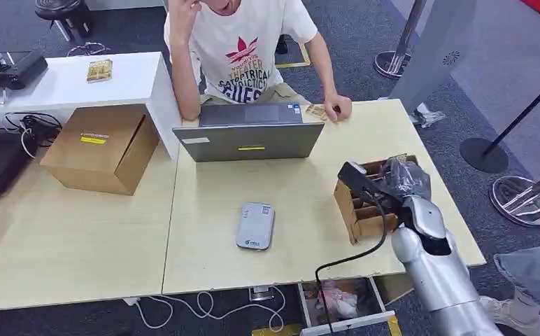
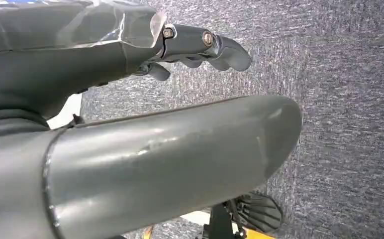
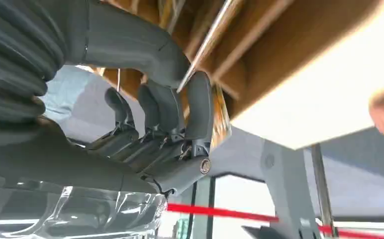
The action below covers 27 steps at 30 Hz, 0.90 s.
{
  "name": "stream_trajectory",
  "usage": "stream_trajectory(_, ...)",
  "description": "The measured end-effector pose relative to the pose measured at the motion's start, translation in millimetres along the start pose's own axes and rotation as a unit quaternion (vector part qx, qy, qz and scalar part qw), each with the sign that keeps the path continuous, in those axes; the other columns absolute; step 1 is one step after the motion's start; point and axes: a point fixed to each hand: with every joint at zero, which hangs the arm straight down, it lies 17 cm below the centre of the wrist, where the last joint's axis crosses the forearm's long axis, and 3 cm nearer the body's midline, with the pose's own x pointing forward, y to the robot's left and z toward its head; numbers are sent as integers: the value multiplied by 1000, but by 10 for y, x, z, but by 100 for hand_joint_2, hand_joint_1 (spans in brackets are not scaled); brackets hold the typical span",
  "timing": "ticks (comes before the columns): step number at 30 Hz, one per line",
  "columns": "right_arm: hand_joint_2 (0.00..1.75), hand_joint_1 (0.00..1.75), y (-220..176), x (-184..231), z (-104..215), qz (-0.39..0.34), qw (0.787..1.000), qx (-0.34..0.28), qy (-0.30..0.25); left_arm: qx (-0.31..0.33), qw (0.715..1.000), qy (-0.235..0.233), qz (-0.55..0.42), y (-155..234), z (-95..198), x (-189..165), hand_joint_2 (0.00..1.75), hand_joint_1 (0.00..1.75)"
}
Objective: Pass the card to the sensor for recognition and then transmit it.
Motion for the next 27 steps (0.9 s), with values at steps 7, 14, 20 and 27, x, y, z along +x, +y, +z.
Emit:
stream_trajectory(7,175,143,-348,84,-75,1,999,-48,2,-1,1000,-1,-1,-4,1,4,0,0)
stream_trajectory(14,175,145,-442,107,-75,-3,998,-64,2,-1,1000,-1,-3,-11,3,4,0,0)
stream_trajectory(20,175,0,-496,113,-72,-7,997,-71,2,-3,1000,1,-5,-18,4,0,0,0)
stream_trajectory(27,175,0,-440,56,-57,-8,998,-64,8,-5,1000,1,-6,-43,12,-1,0,0)
